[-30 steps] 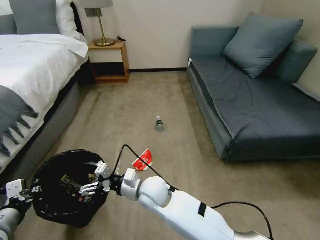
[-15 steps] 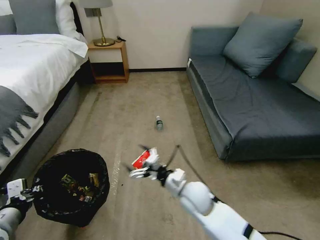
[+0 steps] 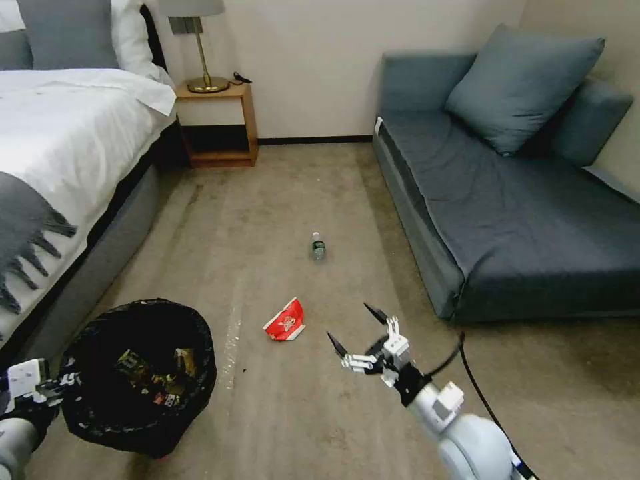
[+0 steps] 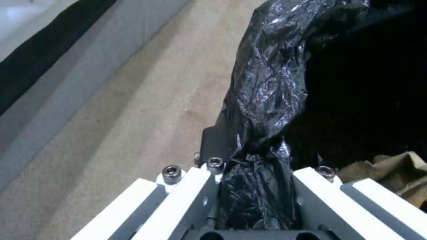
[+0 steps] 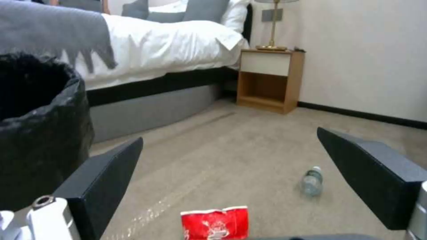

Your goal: Pick up the trash bin, then pick up the garbage on the floor and place it into the trash bin.

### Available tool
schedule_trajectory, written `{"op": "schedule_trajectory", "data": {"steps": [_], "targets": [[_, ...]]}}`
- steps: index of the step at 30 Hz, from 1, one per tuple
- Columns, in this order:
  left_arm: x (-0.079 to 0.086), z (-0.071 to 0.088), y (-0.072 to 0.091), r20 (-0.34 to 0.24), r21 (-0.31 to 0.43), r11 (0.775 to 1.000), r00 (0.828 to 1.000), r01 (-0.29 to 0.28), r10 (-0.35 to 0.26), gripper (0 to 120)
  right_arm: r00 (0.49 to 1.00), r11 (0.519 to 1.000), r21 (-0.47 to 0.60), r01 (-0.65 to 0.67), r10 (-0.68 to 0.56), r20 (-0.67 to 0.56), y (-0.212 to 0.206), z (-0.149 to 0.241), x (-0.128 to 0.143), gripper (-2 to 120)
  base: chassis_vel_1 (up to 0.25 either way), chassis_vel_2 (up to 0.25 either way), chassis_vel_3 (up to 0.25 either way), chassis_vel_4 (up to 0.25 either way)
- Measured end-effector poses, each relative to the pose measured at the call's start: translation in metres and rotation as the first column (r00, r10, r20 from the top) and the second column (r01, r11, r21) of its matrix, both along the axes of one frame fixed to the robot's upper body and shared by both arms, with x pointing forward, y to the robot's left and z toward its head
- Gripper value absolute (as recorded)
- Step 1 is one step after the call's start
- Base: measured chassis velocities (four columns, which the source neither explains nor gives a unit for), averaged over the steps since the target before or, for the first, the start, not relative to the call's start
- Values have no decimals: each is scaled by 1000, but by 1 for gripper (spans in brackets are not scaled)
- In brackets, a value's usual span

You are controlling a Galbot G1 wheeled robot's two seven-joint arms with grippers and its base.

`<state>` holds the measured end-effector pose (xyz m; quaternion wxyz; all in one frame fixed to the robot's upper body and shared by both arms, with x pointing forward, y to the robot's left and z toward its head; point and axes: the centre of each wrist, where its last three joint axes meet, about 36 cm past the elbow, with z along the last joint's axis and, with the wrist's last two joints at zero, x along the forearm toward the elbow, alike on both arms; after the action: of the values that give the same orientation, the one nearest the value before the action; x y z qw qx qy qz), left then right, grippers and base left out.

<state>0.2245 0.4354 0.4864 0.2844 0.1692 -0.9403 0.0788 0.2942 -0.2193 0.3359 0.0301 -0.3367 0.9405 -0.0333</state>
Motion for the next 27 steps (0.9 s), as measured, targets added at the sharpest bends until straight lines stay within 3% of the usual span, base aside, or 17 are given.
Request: {"op": "schedule_trajectory", "data": {"steps": [15, 27], "targets": [[-2, 1, 3, 4, -5, 1000, 1000, -10, 10, 3, 998, 998, -5, -58, 58, -9, 15, -13, 1, 100, 0, 0, 0, 0], [0, 0, 5, 7, -7, 1000, 1000, -14, 15, 3, 997, 997, -21, -79, 79, -5, 19, -16, 3, 100, -80, 74, 74, -74]]}}
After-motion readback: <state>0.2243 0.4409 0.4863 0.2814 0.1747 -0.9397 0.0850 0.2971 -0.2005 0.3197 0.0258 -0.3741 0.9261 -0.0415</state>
